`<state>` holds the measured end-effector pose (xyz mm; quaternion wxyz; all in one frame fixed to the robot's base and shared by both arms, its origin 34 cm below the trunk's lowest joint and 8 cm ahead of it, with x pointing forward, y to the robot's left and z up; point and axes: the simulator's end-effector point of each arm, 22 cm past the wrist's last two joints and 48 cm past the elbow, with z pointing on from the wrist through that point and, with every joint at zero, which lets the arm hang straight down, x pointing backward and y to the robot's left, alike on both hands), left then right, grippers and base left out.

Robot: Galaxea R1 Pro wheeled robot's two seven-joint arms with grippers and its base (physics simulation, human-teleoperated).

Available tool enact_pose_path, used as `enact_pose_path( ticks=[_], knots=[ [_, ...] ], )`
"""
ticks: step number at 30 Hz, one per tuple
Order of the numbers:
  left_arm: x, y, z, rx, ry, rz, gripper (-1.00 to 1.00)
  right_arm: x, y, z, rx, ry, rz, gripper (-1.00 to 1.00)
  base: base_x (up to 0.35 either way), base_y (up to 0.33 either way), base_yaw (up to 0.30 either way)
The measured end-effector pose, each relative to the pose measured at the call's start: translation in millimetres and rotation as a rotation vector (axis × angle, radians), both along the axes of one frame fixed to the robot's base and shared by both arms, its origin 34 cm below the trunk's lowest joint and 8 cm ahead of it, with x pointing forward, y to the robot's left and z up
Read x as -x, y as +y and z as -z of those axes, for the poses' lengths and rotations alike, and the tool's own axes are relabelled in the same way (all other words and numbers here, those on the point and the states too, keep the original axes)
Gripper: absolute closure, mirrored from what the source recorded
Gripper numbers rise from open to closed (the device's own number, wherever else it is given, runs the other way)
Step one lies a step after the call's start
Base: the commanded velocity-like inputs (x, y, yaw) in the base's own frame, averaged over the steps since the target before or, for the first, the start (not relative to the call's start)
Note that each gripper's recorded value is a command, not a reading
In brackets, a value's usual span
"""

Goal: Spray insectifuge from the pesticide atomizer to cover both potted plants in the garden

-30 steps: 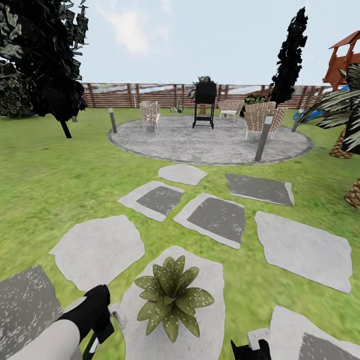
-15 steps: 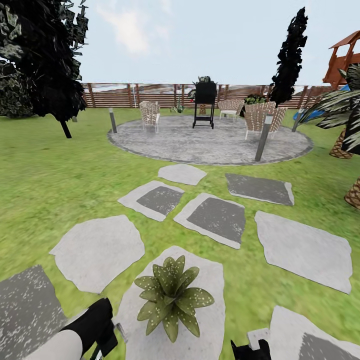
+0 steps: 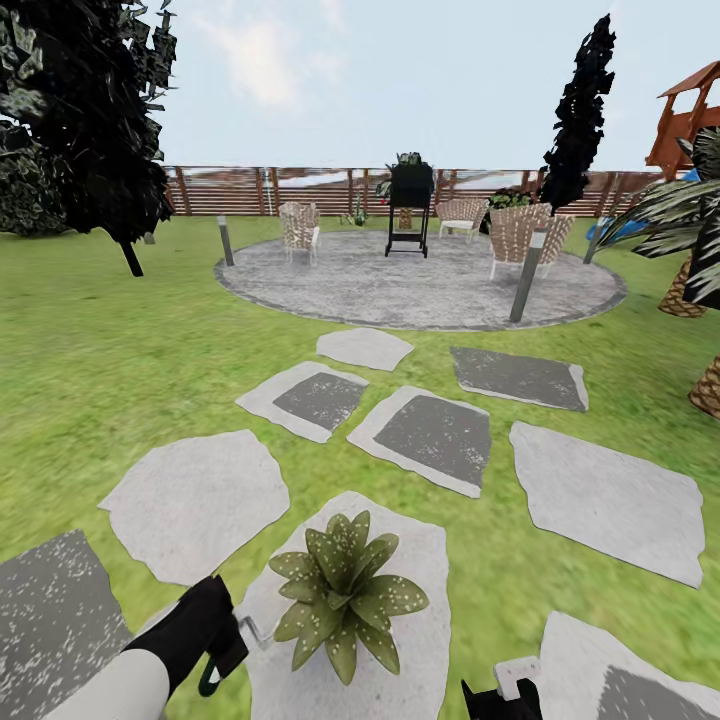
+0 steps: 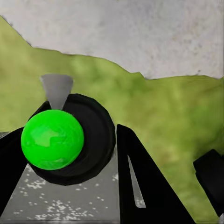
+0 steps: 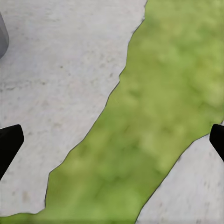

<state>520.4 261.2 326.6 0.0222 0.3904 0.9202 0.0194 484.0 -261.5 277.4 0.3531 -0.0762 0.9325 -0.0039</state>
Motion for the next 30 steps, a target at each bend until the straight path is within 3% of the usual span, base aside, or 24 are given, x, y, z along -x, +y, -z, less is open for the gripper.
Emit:
enact_pose_path(
  ticks=[2, 6, 9, 24, 26, 30],
  knots=[
    [6.1, 4.9, 3.3, -0.006, 0.012, -0.002, 1.0, 0.0, 0.0, 0.0, 0.0, 0.0, 0.0, -1.0, 0.0, 0.0, 0.0],
    [53.7, 20.5, 26.8, -0.031, 0.118, 0.001, 1.0, 0.0, 0.0, 0.1, 0.0, 0.0, 0.0, -1.0, 0.0, 0.0, 0.0],
    [66.1, 20.2, 32.9, -0.025, 0.143, 0.003, 1.0, 0.0, 0.0, 0.0, 0.0, 0.0, 0.0, -1.0, -0.022, -0.015, 0.0],
    [57.2, 11.7, 30.5, -0.005, 0.118, -0.009, 1.0, -0.6, 0.2, -0.1, 0.0, -0.001, -0.001, -1.0, -0.248, -0.149, 0.043],
    [56.4, 11.7, 30.2, 0.009, 0.116, -0.035, 1.0, -0.6, 0.3, 0.0, 0.0, -0.001, -0.001, -1.0, -0.309, -0.043, 0.258],
    [44.0, 2.5, 29.6, 0.09, 0.062, -0.054, 1.0, -0.4, 0.3, 0.2, 0.0, 0.0, -0.001, -1.0, -0.32, -0.005, 0.275]
  ],
)
